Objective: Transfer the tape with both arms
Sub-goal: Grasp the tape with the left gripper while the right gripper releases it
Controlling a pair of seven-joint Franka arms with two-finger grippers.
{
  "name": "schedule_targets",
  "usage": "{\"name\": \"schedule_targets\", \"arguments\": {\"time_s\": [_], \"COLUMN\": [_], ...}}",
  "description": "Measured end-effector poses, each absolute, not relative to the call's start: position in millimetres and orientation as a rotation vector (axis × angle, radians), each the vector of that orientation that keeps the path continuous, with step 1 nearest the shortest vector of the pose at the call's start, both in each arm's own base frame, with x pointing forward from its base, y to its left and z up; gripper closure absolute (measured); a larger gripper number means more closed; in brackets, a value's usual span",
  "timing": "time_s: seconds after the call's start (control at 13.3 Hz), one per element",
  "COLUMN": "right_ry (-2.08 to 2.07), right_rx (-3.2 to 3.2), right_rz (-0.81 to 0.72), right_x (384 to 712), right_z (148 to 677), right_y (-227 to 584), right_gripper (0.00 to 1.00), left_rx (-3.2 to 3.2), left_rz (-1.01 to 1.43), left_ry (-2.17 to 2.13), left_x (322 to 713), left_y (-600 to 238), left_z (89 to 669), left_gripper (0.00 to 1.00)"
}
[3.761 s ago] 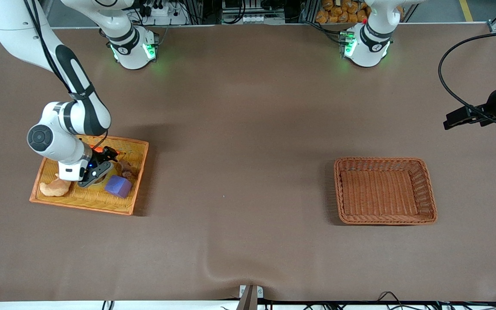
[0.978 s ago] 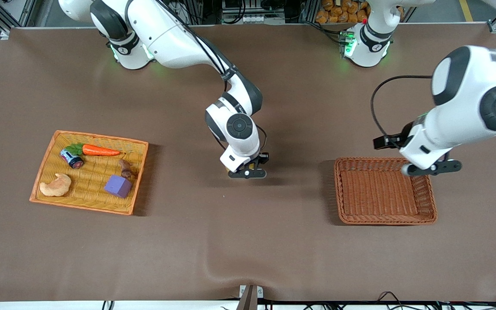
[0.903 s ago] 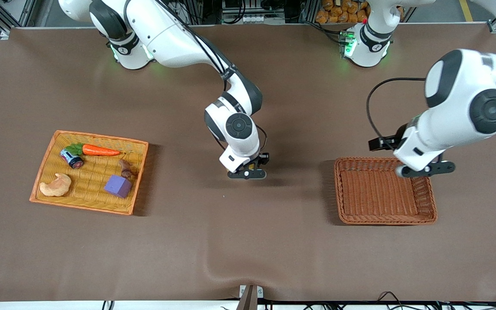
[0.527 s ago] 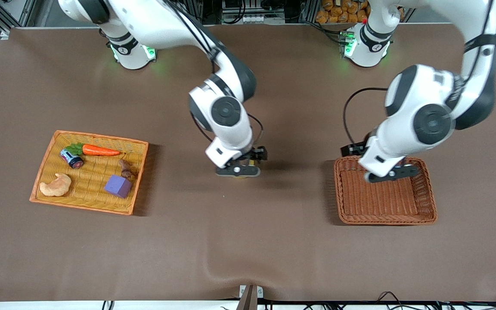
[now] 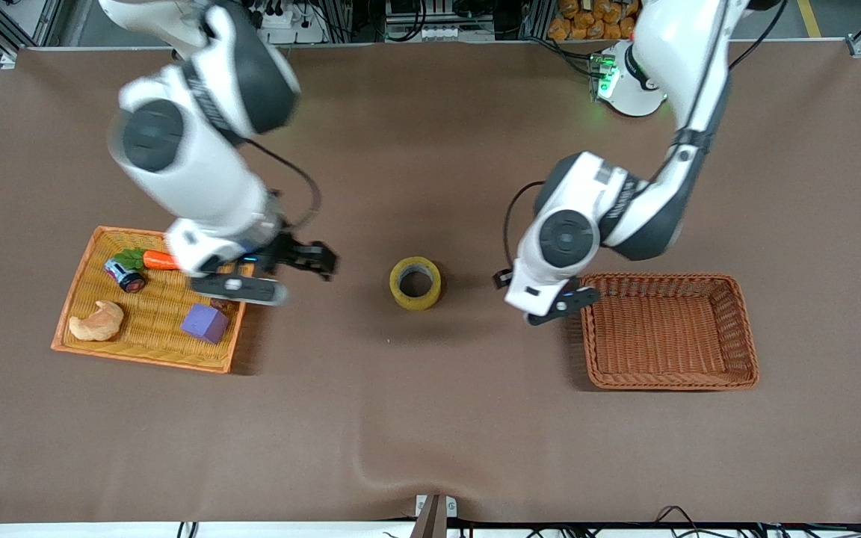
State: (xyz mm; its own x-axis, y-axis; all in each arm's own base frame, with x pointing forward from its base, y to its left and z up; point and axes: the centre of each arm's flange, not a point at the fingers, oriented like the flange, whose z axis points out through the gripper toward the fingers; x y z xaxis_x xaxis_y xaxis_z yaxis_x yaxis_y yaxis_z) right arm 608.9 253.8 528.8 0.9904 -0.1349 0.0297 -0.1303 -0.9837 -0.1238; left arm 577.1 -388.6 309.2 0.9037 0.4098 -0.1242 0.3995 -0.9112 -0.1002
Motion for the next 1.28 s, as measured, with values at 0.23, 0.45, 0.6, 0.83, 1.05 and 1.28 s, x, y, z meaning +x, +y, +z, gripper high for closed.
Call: {"name": "schedule_targets", "arguments": {"time_s": [0.23, 0.45, 0.6, 0.83, 1.05, 1.28], "right_ry": [0.108, 0.004, -0.058, -0.081, -0.083, 0.023], "right_rx": [-3.027, -3.034, -3.046, -3.107, -3.119, -3.12], "right_rz": [-0.024, 0.028, 0.043, 0.083, 0.034, 0.042], "right_x": [600, 593, 583, 555, 535, 531], "right_z": [557, 577, 591, 620, 644, 646], "right_y": [168, 77, 20, -19, -33, -48], "right_gripper": [0.0, 0.0, 0.0, 0.0, 0.0, 0.0], "left_rx": [-2.988, -2.993, -3.003, -3.03, -3.019, -3.011], "left_rz": [0.055, 0.01, 0.0, -0.036, -0.051, -0.057], "left_ry": [-0.816, -0.897, -0.905, -0.895, -0.876, -0.889], "left_x": [557, 546, 536, 506, 486, 492], "left_y": [-445, -469, -483, -521, -538, -533], "left_z": [278, 278, 274, 231, 200, 198], "left_gripper": [0.0, 0.0, 0.0, 0.0, 0.0, 0.07]}}
